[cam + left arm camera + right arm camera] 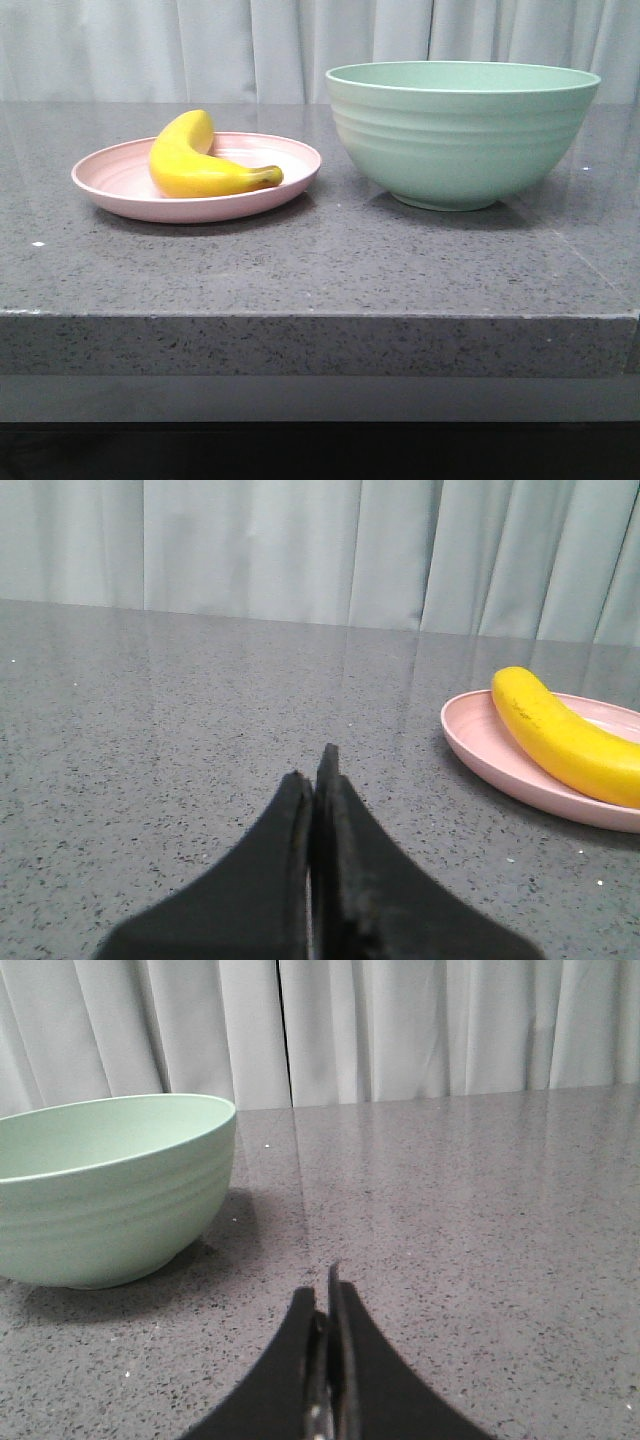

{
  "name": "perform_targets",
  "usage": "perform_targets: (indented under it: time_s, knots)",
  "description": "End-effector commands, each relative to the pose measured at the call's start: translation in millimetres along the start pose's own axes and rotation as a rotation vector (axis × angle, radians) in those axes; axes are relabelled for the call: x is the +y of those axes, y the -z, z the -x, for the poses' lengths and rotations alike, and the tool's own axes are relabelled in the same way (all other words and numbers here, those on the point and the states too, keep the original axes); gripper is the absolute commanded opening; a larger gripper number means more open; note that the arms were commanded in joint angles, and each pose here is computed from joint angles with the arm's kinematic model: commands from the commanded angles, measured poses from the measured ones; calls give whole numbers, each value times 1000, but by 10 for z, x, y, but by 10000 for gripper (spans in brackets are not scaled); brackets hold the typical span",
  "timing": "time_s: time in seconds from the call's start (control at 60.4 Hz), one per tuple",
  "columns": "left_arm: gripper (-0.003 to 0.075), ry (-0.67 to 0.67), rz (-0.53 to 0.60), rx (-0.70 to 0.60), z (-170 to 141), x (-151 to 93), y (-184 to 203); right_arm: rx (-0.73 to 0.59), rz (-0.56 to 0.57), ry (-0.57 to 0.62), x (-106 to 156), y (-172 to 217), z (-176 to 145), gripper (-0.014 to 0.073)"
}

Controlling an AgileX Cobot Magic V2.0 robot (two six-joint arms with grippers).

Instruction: Transfer banana from pink plate to green bowl

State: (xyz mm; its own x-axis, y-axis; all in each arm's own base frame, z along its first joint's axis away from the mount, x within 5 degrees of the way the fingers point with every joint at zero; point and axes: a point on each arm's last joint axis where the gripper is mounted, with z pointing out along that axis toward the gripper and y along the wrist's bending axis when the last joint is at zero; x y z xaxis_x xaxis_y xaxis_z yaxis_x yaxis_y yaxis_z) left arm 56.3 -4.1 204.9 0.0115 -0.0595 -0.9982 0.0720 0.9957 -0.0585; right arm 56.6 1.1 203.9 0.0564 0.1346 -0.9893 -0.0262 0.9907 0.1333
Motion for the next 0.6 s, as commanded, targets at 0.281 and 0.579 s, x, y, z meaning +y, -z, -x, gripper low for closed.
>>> perform_targets:
  time_s: [0.281, 0.579]
  knots:
    - [-20, 14, -14, -150, 141, -9, 30, -97, 0, 9, 2, 23, 83, -69]
    - [-20, 14, -23, -275, 758, -46, 186, -116, 16, 11, 82, 109, 572, -69]
